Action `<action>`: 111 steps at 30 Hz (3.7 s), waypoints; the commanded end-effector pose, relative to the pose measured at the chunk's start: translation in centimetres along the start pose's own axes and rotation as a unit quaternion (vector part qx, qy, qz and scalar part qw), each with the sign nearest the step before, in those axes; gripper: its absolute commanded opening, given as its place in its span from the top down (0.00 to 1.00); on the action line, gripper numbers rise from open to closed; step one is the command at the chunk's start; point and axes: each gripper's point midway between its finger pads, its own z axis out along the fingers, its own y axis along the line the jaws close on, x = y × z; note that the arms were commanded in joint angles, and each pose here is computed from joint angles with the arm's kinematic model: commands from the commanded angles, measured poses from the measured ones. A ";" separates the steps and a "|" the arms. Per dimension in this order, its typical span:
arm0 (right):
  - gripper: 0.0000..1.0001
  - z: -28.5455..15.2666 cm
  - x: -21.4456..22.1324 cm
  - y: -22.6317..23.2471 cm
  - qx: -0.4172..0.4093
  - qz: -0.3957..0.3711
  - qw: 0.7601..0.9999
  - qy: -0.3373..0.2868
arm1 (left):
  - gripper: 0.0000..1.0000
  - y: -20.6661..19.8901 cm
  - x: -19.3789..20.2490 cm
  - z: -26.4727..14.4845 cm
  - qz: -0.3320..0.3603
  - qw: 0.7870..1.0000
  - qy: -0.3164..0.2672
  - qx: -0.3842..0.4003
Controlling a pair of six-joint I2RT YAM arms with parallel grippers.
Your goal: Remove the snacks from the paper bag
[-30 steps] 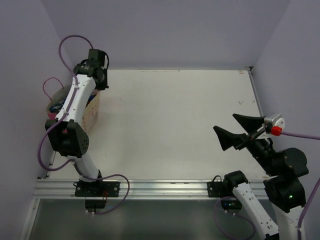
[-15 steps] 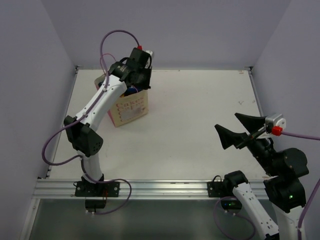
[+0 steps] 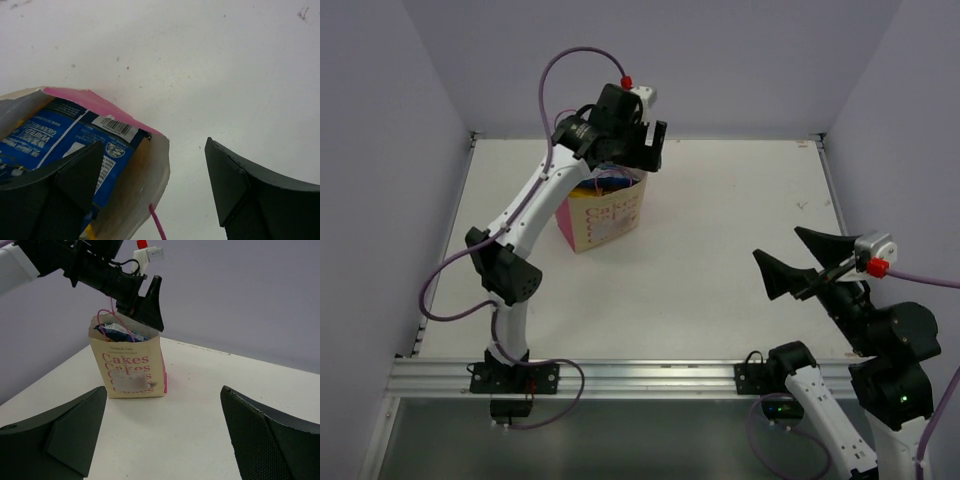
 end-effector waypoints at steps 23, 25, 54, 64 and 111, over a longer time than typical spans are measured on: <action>0.01 2.6 1.8 1.5 -0.056 0.027 0.996 0.068 | 0.18 18.9 -2.9 -6.8 0.154 0.982 -0.091 -0.059; 0.01 2.8 2.0 1.6 -0.061 0.030 0.995 0.071 | 0.21 19.4 -2.8 -5.3 0.158 0.982 -0.085 -0.055; 0.01 16.9 1.0 6.8 -0.164 0.039 0.975 0.147 | 1.00 11.0 -3.2 -10.7 0.234 0.957 -0.165 -0.047; 0.09 23.9 12.6 14.5 -0.211 -0.044 0.953 0.210 | 1.00 7.6 0.8 -11.0 0.197 0.966 -0.169 -0.018; 0.89 22.7 19.2 -11.9 0.196 0.041 0.949 0.245 | 1.00 1.5 9.5 -5.9 0.194 0.974 -0.104 0.046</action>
